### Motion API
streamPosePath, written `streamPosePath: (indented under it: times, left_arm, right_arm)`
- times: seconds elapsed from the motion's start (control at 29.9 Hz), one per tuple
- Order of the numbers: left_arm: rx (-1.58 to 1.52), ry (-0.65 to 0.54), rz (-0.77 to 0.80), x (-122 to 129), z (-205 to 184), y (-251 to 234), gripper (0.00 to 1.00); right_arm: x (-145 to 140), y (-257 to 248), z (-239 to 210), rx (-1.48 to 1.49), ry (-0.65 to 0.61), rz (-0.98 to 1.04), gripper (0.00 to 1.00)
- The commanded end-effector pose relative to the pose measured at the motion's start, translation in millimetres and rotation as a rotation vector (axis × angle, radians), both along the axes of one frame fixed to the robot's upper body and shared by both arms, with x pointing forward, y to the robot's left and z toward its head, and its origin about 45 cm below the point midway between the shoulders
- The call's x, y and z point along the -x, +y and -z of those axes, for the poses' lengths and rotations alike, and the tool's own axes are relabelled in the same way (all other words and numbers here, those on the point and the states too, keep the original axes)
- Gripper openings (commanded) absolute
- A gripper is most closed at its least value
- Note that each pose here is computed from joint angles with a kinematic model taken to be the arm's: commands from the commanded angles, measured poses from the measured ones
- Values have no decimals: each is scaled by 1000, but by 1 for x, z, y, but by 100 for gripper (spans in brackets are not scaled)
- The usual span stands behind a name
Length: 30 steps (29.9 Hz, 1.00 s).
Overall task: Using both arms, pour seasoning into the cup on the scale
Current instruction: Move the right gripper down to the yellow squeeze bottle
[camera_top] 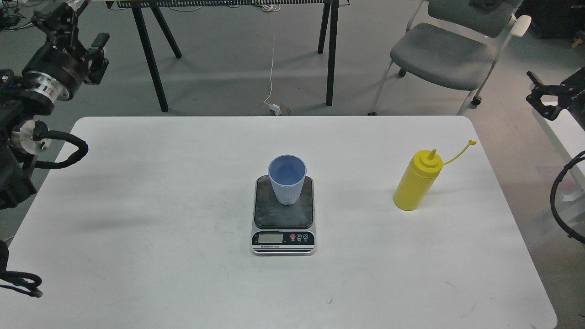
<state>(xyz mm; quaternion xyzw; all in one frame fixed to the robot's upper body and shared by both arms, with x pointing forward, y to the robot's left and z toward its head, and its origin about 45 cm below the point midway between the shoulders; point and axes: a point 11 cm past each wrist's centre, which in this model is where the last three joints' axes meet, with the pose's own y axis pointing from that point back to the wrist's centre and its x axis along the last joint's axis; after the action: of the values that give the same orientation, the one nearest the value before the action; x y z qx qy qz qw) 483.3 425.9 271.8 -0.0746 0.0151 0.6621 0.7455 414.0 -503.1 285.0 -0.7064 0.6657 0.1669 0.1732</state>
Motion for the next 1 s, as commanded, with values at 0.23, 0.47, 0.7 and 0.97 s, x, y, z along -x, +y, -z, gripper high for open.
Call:
streamPosePath:
  times: [0.23, 0.47, 0.7, 0.97]
  left_arm:
    - [45, 49, -4, 9, 33, -9, 76]
    - [47, 53, -2, 9, 35, -10, 76]
    - [44, 63, -5, 12, 40, -8, 76]
    - [43, 71, -3, 13, 43, -9, 76]
  right_arm:
    - [80, -66, 49, -269, 113, 211, 100]
    - [128, -6, 122, -595, 342, 100, 100]
    - [189, 61, 188, -759, 532, 31, 100]
    - [196, 93, 199, -815, 537, -7, 100]
